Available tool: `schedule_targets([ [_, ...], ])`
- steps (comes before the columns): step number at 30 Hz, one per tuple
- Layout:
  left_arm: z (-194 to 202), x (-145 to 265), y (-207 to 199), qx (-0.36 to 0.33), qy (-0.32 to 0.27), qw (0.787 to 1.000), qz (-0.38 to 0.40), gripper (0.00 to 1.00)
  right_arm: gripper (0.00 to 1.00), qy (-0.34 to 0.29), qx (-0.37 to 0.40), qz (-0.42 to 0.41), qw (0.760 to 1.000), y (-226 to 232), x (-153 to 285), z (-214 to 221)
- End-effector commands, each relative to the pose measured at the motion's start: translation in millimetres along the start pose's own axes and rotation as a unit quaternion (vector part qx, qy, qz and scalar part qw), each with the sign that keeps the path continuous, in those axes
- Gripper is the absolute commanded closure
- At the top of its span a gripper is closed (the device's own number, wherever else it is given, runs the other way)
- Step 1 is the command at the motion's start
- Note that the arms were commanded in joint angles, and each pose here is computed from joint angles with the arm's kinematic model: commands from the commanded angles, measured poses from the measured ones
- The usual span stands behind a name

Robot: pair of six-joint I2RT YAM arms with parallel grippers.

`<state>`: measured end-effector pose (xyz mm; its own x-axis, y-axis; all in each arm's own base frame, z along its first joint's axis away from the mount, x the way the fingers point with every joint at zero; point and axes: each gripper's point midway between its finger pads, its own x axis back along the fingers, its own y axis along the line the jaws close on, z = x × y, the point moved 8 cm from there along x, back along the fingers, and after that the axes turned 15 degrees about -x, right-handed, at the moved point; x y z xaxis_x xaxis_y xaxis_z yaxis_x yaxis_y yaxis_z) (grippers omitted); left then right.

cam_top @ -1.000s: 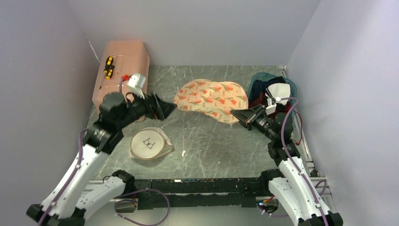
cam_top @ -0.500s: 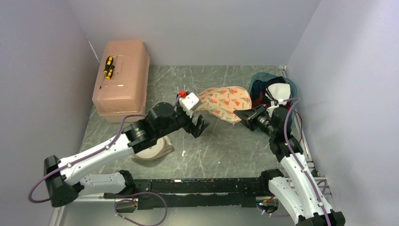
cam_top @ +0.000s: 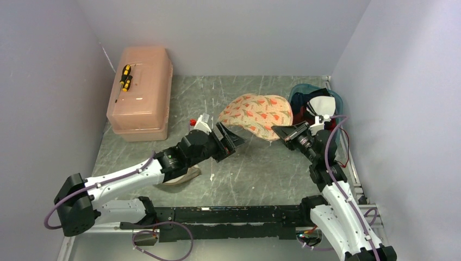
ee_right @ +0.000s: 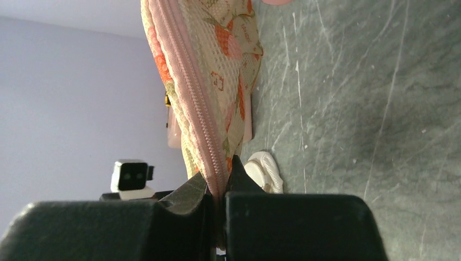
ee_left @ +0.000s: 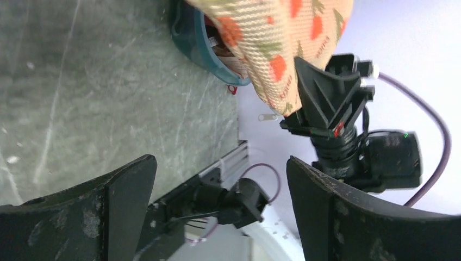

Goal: Unzip the laundry bag and remove the bra
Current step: Pick up the laundry bag at the center of the board, then place the laundry bag at the center of the board.

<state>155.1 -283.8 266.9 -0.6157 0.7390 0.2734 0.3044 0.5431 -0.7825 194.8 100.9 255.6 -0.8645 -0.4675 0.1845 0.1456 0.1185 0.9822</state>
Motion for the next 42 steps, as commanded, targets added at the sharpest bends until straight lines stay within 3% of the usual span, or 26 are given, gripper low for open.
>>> schedule_targets([
  [1, -18, -6, -30, 0.156, -0.022, 0.986, 0.051, 0.06, 1.0, 0.002, 0.059, -0.109, 0.992, 22, 2, 2],
  [4, -20, -17, -25, 0.197, -0.035, 0.979, 0.025, 0.06, 1.0, 0.01, 0.064, -0.133, 0.989, 22, 2, 5],
  [7, -27, -21, -27, 0.207, -0.066, 0.974, 0.058, 0.06, 1.0, 0.016, 0.067, -0.134, 0.989, 20, 1, 9],
  [13, -29, -50, -9, 0.22, -0.054, 0.973, 0.052, 0.06, 1.0, 0.047, 0.05, -0.145, 0.987, 21, -1, 19],
  [25, -40, -58, 10, 0.193, -0.083, 0.973, 0.098, 0.69, 1.0, 0.074, 0.034, -0.131, 0.988, 19, -2, 27],
  [32, -41, -55, 12, 0.176, -0.084, 0.975, 0.105, 0.97, 1.0, 0.088, 0.04, -0.108, 0.989, 3, -9, 31],
  [36, -42, -43, 28, 0.177, -0.078, 0.98, 0.041, 0.97, 0.48, 0.078, 0.11, -0.079, 0.988, -1, -6, 29],
  [37, -44, -39, 32, 0.176, -0.077, 0.981, 0.019, 0.97, 0.39, 0.07, 0.128, -0.071, 0.987, -3, -3, 28],
  [39, -46, -29, 42, 0.176, -0.076, 0.981, -0.024, 0.97, 0.31, 0.056, 0.165, -0.06, 0.983, -6, 2, 26],
  [42, -52, -14, 56, 0.178, -0.08, 0.978, -0.077, 0.97, 0.29, 0.048, 0.229, -0.05, 0.971, -13, 10, 28],
])
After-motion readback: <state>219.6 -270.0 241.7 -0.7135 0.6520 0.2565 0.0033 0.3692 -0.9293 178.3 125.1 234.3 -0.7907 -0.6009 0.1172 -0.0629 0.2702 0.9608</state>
